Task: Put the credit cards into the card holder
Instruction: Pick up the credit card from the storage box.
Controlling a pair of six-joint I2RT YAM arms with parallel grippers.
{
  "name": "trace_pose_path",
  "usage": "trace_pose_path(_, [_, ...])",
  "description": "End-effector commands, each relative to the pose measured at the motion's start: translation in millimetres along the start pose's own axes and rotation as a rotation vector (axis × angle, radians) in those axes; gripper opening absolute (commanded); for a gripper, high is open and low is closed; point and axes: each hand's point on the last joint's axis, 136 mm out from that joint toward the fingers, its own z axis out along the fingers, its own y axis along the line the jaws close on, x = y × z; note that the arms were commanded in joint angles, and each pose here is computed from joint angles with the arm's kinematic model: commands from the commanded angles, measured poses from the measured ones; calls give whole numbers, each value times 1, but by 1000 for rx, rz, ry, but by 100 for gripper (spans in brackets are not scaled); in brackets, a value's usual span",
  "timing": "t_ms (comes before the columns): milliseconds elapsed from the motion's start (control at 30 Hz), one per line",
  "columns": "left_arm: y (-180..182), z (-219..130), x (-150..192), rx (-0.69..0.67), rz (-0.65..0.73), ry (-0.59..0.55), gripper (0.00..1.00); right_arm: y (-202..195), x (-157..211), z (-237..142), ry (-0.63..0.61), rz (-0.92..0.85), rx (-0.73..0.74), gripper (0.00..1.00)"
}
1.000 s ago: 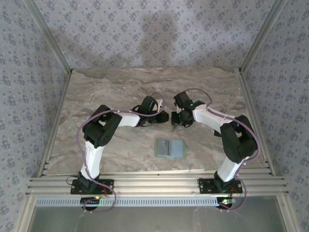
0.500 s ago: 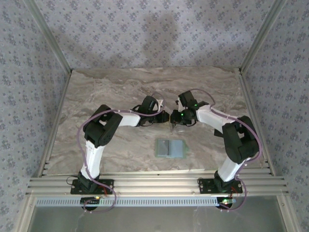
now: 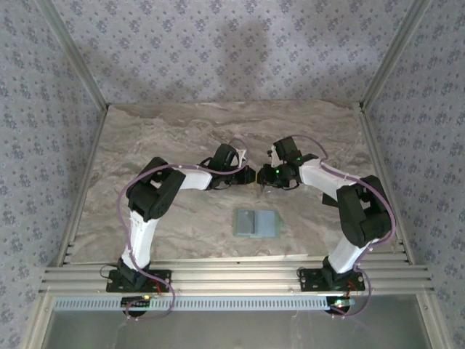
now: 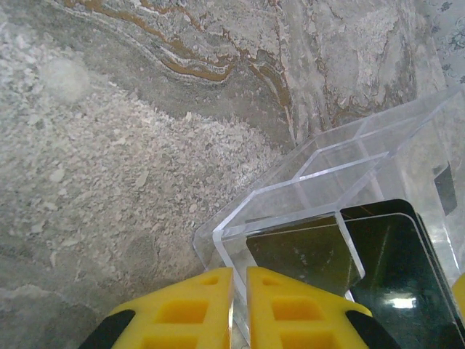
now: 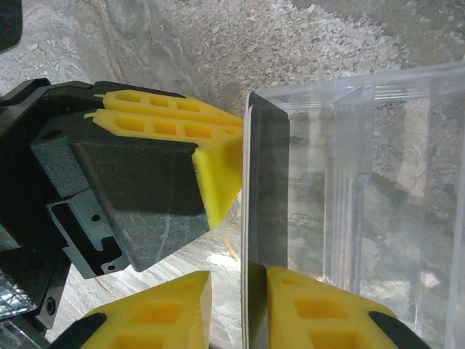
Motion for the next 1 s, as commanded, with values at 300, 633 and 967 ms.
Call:
trace_pose_path(300, [-7,9,3,23,11,14,13,7,13,-4,39,35,-73,21])
trace_pose_path(633, [-8,9,2,21,16,16,13,1,11,-10,18,30,-34,6])
trace_pose_path(967, [-20,-5,-6,20,46,-12,13,-21,5,-24,-47,-7,160,0])
